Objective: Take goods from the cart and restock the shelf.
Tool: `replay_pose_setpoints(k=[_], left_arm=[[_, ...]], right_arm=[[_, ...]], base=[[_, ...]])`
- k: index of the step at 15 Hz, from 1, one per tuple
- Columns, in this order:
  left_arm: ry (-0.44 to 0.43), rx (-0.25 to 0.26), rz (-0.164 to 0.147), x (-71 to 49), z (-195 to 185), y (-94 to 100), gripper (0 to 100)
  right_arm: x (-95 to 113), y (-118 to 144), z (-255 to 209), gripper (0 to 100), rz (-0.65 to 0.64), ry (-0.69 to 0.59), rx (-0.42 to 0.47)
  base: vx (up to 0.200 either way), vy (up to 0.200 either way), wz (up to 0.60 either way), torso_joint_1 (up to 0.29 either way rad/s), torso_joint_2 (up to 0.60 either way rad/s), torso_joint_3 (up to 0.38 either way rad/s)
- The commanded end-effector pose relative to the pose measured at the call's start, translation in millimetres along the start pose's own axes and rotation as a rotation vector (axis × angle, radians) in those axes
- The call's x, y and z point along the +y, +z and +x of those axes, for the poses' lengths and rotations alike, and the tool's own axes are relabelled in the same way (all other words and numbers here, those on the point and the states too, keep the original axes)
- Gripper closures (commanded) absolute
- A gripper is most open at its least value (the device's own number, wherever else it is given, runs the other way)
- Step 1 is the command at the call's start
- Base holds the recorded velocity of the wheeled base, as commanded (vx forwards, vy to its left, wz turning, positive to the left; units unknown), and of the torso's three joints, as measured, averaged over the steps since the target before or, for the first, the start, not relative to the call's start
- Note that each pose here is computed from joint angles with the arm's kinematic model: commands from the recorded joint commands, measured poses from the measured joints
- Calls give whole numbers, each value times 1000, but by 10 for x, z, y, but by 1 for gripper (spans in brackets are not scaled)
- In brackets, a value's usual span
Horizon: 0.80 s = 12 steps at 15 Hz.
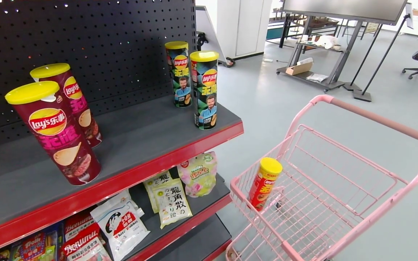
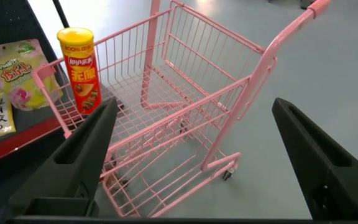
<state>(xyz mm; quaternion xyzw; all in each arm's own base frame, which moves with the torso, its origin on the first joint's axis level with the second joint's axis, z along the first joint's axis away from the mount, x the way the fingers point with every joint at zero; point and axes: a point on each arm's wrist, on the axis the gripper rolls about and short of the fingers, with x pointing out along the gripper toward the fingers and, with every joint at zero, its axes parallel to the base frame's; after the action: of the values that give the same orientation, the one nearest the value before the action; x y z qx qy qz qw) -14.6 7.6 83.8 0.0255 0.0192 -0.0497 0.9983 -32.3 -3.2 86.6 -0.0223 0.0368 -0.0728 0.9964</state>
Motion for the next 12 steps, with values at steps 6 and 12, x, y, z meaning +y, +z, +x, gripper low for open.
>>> replay_pose_setpoints(k=[6,12], left_arm=[[103,14,-94,22,2,-23,0],[98,44,-64,26,-22,12,0]], right_arm=[[-3,134,-2,0,-34,22,-14],[648,1007,1815,0,56,294,307]], base=[[0,0,0,-94,253,157],[0,0,0,0,0,0]])
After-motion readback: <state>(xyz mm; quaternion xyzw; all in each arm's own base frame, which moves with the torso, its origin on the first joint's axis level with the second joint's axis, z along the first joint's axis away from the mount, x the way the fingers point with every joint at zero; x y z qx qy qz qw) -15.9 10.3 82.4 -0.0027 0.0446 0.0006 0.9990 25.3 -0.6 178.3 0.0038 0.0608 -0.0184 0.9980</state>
